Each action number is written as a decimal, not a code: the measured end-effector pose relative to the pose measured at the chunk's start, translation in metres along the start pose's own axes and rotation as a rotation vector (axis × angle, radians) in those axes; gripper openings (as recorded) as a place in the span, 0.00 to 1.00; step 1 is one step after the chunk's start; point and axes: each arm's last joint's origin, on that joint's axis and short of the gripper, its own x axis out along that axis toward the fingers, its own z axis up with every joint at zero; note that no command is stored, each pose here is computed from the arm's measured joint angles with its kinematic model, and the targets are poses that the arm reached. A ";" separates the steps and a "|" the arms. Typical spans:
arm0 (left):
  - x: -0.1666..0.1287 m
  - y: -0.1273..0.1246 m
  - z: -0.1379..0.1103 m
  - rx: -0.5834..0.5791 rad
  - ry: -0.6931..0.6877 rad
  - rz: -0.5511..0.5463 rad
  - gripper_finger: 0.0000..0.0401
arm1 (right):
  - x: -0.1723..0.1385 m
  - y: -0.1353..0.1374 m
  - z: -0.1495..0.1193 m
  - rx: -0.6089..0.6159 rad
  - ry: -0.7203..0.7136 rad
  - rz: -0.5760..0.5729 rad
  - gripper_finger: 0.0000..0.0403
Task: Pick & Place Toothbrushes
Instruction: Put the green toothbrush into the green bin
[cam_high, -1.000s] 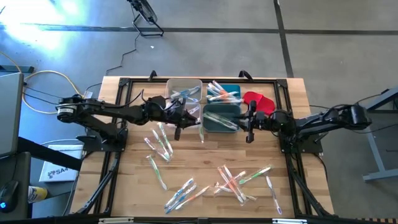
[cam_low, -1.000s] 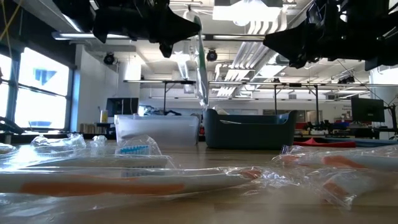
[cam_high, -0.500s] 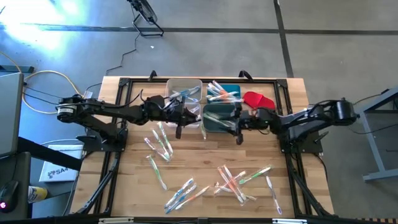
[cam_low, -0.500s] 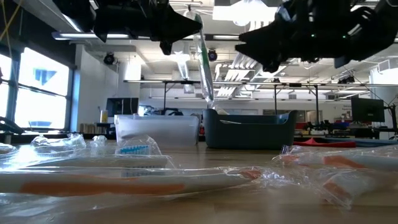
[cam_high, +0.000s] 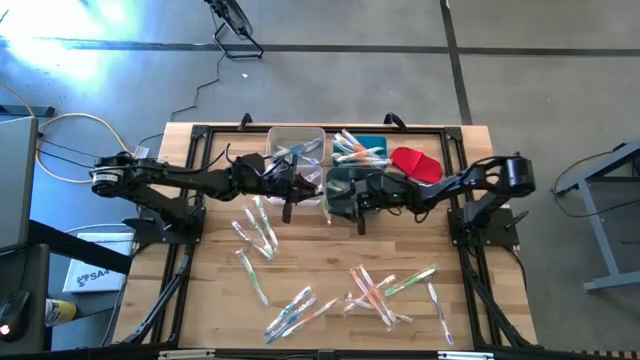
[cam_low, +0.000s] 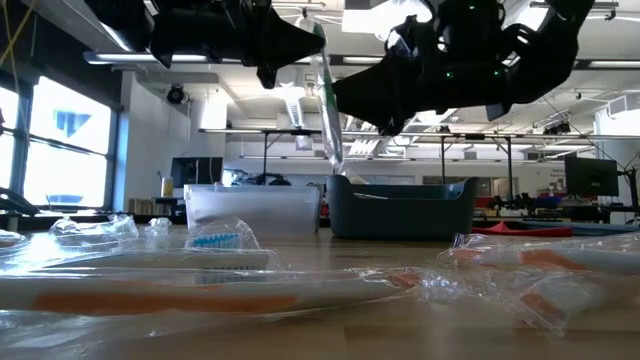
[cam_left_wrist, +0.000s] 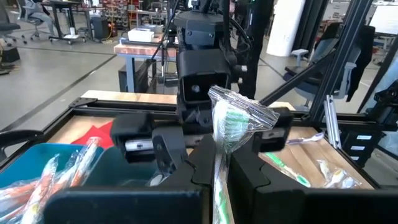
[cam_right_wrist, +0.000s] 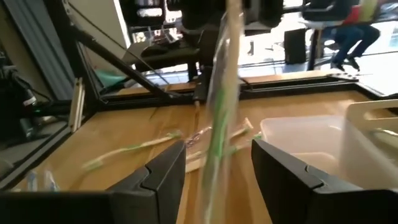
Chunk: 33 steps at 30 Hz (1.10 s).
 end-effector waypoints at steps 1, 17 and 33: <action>0.000 0.000 0.000 0.000 0.002 0.000 0.04 | 0.003 -0.001 0.000 0.003 0.003 0.007 0.44; 0.000 0.000 -0.001 -0.004 0.015 0.000 0.04 | 0.019 -0.003 0.001 0.024 0.021 0.030 0.23; 0.000 0.000 -0.002 -0.004 0.020 -0.002 0.04 | 0.019 -0.003 0.001 0.019 0.017 0.026 0.05</action>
